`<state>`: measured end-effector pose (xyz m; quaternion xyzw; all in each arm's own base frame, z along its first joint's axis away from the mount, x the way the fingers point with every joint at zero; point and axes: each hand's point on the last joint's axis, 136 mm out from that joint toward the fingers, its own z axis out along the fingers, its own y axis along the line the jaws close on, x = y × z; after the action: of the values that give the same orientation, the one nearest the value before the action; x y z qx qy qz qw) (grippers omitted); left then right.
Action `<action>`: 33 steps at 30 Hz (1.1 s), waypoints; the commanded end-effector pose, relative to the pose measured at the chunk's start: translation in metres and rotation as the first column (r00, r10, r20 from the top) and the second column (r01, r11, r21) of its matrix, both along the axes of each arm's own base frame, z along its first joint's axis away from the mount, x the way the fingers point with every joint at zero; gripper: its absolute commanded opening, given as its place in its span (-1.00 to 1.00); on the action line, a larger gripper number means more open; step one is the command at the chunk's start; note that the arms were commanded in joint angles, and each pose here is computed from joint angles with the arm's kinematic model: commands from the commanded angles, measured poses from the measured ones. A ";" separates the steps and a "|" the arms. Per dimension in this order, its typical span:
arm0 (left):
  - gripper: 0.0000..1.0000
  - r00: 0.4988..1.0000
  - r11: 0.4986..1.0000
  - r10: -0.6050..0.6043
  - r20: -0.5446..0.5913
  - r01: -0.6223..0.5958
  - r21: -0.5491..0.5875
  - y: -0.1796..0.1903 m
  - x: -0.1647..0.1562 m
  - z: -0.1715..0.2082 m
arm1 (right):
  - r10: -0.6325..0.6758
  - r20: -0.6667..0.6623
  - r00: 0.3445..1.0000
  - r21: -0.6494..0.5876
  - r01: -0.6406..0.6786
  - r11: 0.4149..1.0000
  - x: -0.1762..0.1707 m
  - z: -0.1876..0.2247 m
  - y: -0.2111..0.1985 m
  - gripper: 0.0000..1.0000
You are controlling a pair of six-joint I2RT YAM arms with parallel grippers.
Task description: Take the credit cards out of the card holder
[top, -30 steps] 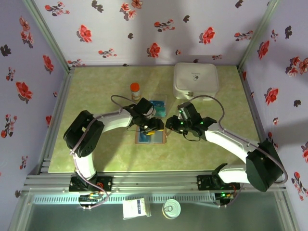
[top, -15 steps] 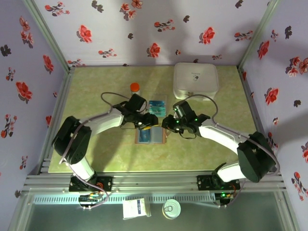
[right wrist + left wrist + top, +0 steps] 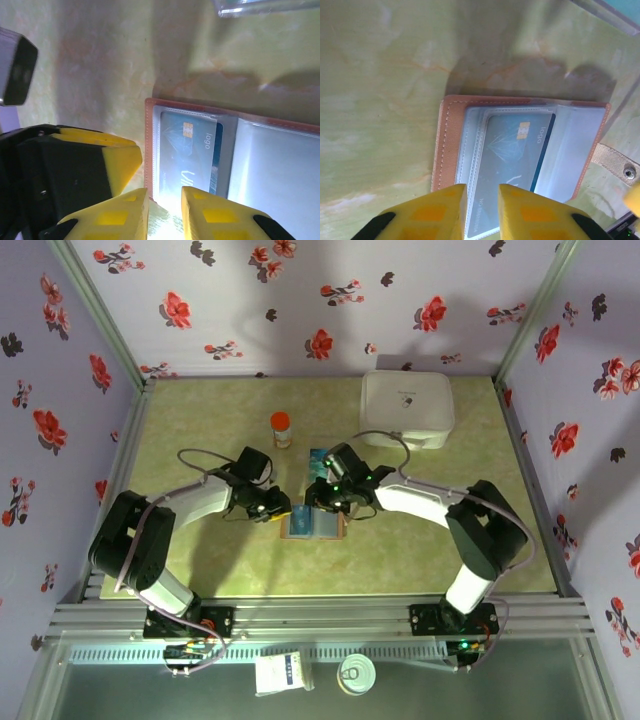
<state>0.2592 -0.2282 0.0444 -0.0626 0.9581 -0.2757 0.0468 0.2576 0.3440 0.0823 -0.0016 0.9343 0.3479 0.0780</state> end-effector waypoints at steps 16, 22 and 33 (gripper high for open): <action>-0.82 0.998 1.000 -0.022 -0.066 0.022 -0.008 0.000 -0.009 -0.030 | 0.017 -0.087 0.996 -0.016 -0.018 1.000 -0.008 -0.039 0.012 -0.47; -0.85 0.996 1.000 -0.024 -0.080 0.025 0.008 0.003 -0.013 -0.033 | 0.015 -0.101 0.995 -0.043 -0.020 0.999 -0.011 -0.049 0.008 -0.49; -0.85 0.998 1.000 -0.014 -0.067 0.014 0.009 0.005 -0.011 -0.028 | 0.007 -0.086 0.996 -0.175 -0.022 0.984 -0.014 -0.060 -0.016 -0.48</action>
<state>0.2551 -0.2327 0.0238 -0.0628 0.9561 -0.2855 0.0224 0.2504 0.3441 0.0324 0.0055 0.9497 0.3109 0.0363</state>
